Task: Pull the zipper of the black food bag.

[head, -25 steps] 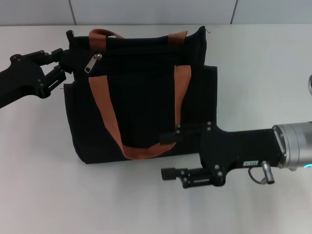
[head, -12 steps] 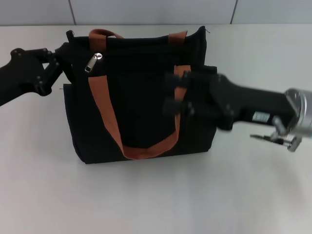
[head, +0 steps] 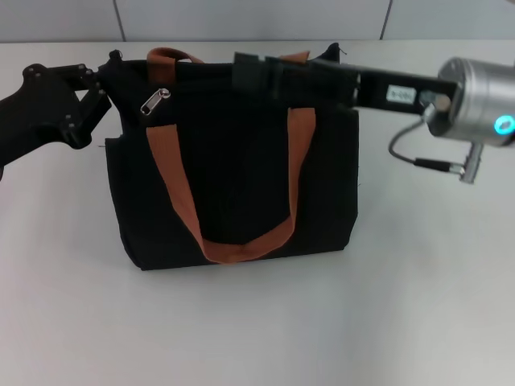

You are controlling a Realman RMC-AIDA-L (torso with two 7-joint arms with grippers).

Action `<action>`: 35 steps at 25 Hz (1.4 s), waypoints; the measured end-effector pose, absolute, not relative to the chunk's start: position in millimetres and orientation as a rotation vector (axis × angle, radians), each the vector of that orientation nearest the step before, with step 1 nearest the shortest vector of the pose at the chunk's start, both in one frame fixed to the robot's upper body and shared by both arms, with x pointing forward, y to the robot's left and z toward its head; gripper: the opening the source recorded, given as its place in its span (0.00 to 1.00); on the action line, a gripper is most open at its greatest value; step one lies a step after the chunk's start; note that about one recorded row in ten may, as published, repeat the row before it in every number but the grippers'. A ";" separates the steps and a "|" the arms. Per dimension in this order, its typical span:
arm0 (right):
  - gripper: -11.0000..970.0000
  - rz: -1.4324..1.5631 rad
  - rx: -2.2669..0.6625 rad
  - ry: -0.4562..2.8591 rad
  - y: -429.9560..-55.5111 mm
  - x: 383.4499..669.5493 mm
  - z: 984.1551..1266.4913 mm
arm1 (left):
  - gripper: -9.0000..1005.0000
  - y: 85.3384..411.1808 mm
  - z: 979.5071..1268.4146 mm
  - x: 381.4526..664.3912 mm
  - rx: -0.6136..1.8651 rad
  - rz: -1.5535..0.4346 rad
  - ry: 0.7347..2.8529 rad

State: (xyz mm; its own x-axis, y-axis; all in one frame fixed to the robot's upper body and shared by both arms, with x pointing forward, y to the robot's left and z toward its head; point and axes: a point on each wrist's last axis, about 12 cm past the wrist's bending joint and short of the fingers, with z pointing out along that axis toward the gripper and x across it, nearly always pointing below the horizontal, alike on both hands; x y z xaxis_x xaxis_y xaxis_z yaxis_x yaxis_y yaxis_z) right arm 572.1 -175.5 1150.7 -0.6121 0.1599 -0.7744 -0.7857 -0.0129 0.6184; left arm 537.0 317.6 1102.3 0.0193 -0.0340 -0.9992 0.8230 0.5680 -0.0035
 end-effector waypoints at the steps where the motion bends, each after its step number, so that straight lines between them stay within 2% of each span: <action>1: 0.72 1.718 -0.650 1.586 -172.2 576.9 1153.7 | 0.03 317.3 1102.9 536.8 0.737 -0.769 1.398; 8: 0.72 1.751 -0.599 1.831 -148.9 601.1 1169.4 | 0.03 318.7 1103.2 534.5 0.725 -0.771 1.388; 18: 0.72 1.679 -0.605 2.017 -131.6 614.1 1174.1 | 0.03 321.8 1103.2 533.1 0.705 -0.762 1.385; 30: 0.52 1.633 -0.585 2.097 -120.5 619.9 1173.1 | 0.03 320.3 1104.7 531.0 0.713 -0.781 1.366; 34: 0.32 1.623 -0.556 2.139 -117.3 620.3 1169.7 | 0.03 320.6 1105.4 531.2 0.708 -0.780 1.360; 35: 0.32 1.623 -0.556 2.139 -117.3 620.3 1169.7 | 0.03 320.7 1105.4 531.1 0.707 -0.779 1.360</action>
